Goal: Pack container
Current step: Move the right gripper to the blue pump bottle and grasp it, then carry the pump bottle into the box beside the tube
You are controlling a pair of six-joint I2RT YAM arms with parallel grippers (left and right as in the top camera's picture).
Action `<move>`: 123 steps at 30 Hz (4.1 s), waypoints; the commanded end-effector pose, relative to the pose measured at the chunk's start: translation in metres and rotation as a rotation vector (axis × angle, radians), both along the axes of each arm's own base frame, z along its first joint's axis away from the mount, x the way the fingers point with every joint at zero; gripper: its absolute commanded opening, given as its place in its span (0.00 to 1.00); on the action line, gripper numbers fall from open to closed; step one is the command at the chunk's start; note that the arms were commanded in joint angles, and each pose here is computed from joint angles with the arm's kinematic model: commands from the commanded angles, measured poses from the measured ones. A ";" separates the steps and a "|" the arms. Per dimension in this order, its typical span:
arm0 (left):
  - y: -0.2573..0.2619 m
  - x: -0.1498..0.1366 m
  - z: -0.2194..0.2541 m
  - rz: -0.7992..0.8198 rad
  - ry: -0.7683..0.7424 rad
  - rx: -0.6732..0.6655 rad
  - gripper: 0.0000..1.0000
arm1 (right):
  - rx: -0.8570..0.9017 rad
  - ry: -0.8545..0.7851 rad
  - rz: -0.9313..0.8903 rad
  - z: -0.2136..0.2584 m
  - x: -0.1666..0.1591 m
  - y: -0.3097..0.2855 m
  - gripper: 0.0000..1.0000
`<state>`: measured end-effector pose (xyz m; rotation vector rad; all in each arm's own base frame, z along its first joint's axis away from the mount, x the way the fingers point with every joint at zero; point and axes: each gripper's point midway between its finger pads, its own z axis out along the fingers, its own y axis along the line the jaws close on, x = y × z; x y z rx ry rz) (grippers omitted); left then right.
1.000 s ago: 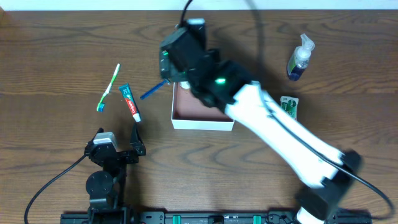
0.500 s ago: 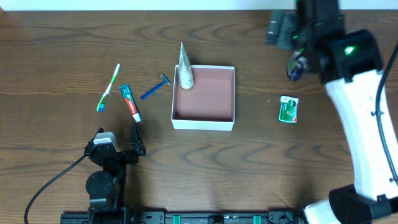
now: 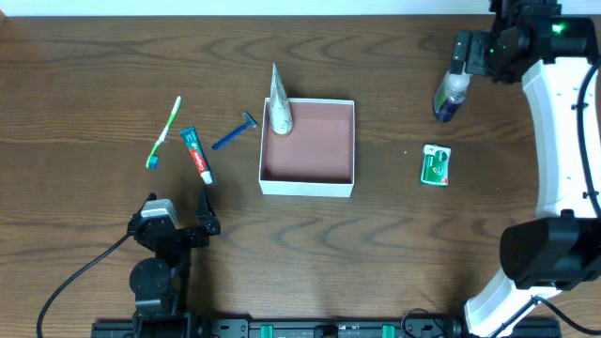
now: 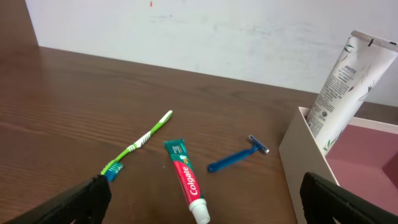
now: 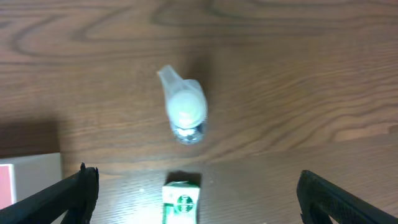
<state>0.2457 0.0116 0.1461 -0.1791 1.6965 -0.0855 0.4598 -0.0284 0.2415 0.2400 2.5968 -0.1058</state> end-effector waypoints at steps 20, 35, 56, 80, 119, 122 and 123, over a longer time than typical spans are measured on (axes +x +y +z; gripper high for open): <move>0.002 -0.001 -0.016 0.008 0.051 0.012 0.98 | 0.028 0.096 0.184 -0.079 0.041 -0.008 0.99; 0.002 -0.001 -0.016 0.008 0.051 0.012 0.98 | 0.021 0.125 0.234 -0.127 0.063 -0.004 0.70; 0.002 -0.001 -0.016 0.008 0.051 0.012 0.98 | 0.017 -0.041 0.259 -0.046 0.059 0.029 0.01; 0.002 -0.001 -0.016 0.008 0.051 0.012 0.98 | 0.111 -0.357 0.732 0.096 -0.041 0.273 0.01; 0.002 -0.001 -0.016 0.008 0.051 0.012 0.98 | 0.083 -0.153 0.820 -0.051 -0.002 0.350 0.01; 0.002 -0.001 -0.016 0.008 0.051 0.012 0.98 | 0.080 -0.140 0.820 -0.060 0.000 0.352 0.01; 0.002 -0.001 -0.016 0.008 0.051 0.012 0.98 | 0.079 -0.134 0.820 -0.064 0.000 0.352 0.01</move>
